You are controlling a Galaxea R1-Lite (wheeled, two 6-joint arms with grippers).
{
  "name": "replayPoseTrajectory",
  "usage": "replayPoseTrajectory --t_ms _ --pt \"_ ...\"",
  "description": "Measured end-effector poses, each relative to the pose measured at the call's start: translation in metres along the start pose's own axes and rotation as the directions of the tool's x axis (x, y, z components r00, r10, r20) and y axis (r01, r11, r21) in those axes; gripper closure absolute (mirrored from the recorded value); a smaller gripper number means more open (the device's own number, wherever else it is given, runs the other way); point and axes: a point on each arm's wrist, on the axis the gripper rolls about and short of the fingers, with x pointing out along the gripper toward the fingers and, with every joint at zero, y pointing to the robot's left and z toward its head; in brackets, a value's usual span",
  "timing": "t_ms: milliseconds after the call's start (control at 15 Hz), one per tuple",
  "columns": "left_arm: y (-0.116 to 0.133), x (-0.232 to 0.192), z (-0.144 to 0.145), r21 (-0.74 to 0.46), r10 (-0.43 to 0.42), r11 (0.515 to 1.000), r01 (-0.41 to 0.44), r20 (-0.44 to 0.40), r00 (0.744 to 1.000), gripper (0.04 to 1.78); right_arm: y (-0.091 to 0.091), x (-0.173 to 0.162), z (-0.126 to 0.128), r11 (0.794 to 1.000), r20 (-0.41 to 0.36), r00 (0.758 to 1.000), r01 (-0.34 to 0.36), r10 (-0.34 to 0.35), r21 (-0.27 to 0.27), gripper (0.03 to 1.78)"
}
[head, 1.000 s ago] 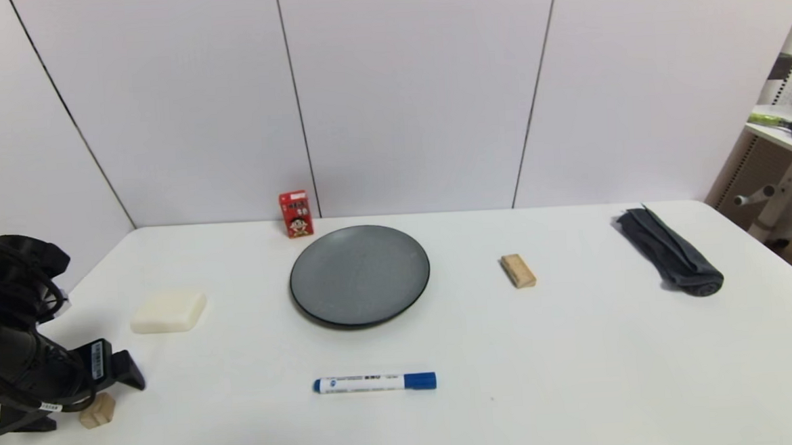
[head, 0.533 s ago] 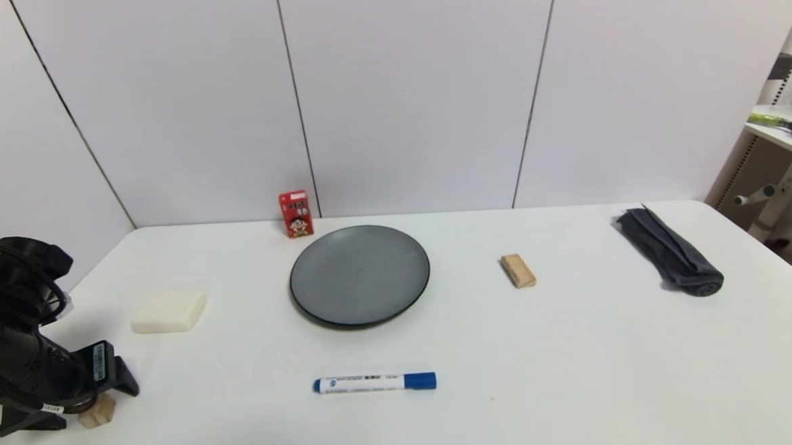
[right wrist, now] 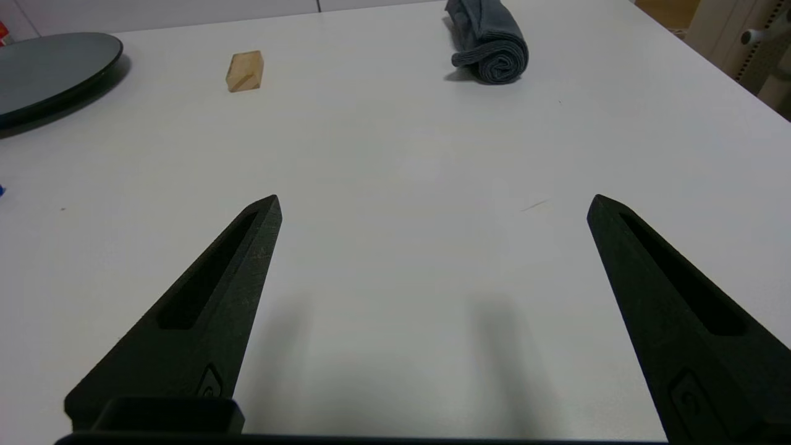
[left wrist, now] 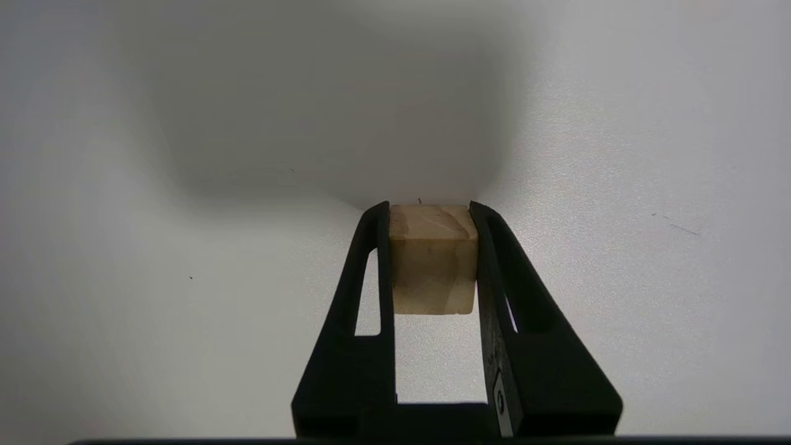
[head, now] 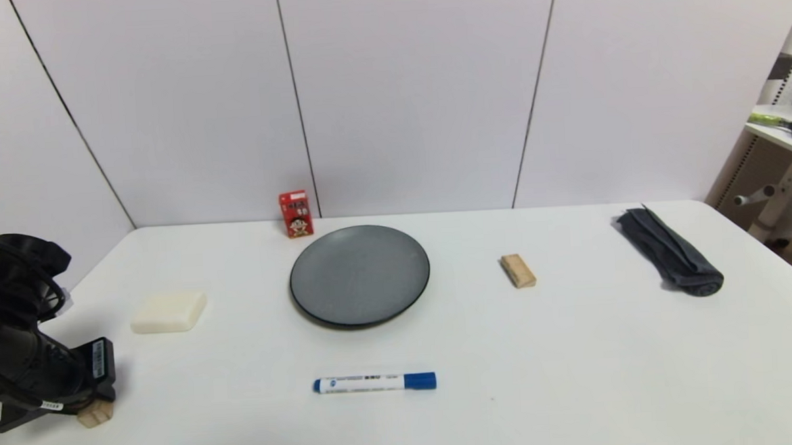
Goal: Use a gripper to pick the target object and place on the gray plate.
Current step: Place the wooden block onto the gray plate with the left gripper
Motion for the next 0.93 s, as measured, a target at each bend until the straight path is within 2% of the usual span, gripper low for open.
replayPoseTrajectory --t_ms 200,333,533,600,667,800,867,933 --pt "-0.004 -0.009 0.004 0.077 -0.022 0.997 0.018 0.043 0.999 1.42 0.000 0.000 0.000 1.000 0.000 1.000 0.000 0.000 0.000 0.10" --pt "-0.014 -0.021 0.008 0.151 -0.065 0.987 0.049 0.106 0.992 1.42 0.000 0.000 0.000 1.000 0.000 1.000 0.000 0.000 0.000 0.10" --pt "-0.042 -0.045 0.015 0.327 -0.209 0.936 0.129 0.223 0.952 1.42 0.000 0.000 0.000 1.000 0.000 1.000 0.000 0.000 0.000 0.10" --pt "-0.054 -0.051 0.015 0.392 -0.290 0.902 0.181 0.239 0.927 1.42 0.000 0.000 0.000 1.000 0.000 1.000 0.000 0.000 0.000 0.10" --pt "-0.069 -0.056 0.013 0.463 -0.395 0.849 0.255 0.236 0.888 1.42 0.000 0.000 0.000 1.000 0.000 1.000 0.000 0.000 0.000 0.10" --pt "-0.101 -0.061 0.008 0.580 -0.579 0.713 0.395 0.167 0.798 1.42 0.000 0.000 0.000 1.000 0.000 1.000 0.000 0.000 0.000 0.10" --pt "-0.115 -0.062 0.005 0.617 -0.633 0.654 0.439 0.127 0.764 1.42 0.000 0.000 0.000 1.000 0.000 1.000 0.000 0.000 0.000 0.10" --pt "-0.131 -0.062 0.003 0.648 -0.665 0.606 0.461 0.095 0.741 1.42 0.000 0.000 0.000 1.000 0.000 1.000 0.000 0.000 0.000 0.10"
